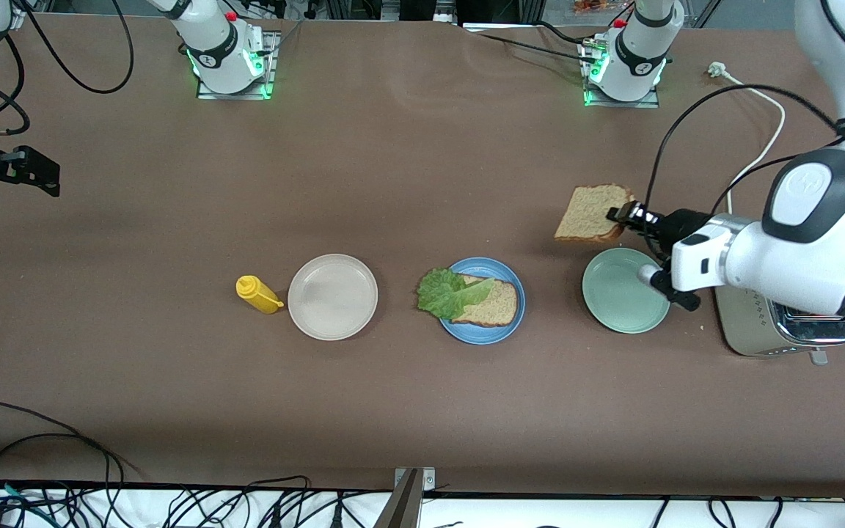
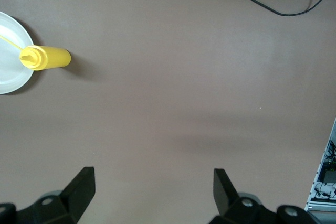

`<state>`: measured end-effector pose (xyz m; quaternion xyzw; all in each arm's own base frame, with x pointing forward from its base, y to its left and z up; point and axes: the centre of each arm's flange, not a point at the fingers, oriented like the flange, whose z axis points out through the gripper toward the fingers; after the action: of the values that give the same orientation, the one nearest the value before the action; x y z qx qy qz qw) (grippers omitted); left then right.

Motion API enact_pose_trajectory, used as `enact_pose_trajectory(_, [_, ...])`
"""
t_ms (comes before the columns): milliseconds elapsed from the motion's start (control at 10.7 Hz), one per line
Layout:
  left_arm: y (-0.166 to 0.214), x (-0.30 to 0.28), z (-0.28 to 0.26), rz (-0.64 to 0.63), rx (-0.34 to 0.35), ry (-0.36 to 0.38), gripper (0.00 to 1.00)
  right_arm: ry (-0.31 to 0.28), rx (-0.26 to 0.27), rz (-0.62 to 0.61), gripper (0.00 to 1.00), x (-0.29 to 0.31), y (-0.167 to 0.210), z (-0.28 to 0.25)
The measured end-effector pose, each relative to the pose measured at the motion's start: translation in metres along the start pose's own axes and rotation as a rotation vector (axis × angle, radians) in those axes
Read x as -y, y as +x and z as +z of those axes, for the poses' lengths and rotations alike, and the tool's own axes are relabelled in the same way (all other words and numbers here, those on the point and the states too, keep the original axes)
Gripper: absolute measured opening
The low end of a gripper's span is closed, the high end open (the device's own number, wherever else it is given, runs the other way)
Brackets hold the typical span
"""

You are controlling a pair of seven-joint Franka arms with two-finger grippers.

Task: Make sandwich in blue plate with both arms
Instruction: 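Carry the bread slice over the blue plate with the left gripper, then lower the bread onto the lettuce and open the left gripper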

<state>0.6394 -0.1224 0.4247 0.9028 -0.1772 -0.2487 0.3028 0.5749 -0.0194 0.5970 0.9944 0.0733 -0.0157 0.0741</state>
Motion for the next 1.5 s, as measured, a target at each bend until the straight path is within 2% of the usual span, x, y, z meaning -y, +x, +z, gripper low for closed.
enact_pose_trajectory(563, [0.101,0.045,0.079,-0.015,-0.186,-0.401,0.11,0.0,0.0,0.0,1.0,0.0,0.0,0.0])
enact_pose_trajectory(751, [0.12,0.054,0.097,-0.004,-0.241,-0.431,0.11,0.0,-0.001,0.0,1.0,0.0,0.0,0.0])
enact_pose_trajectory(1033, [0.149,0.07,0.137,0.023,-0.312,-0.421,0.11,0.0,-0.002,0.0,1.0,0.0,0.0,0.0])
enact_pose_trajectory(1502, [0.162,0.093,0.197,0.019,-0.295,-0.474,0.11,-0.001,-0.005,0.0,1.0,0.0,0.001,-0.001])
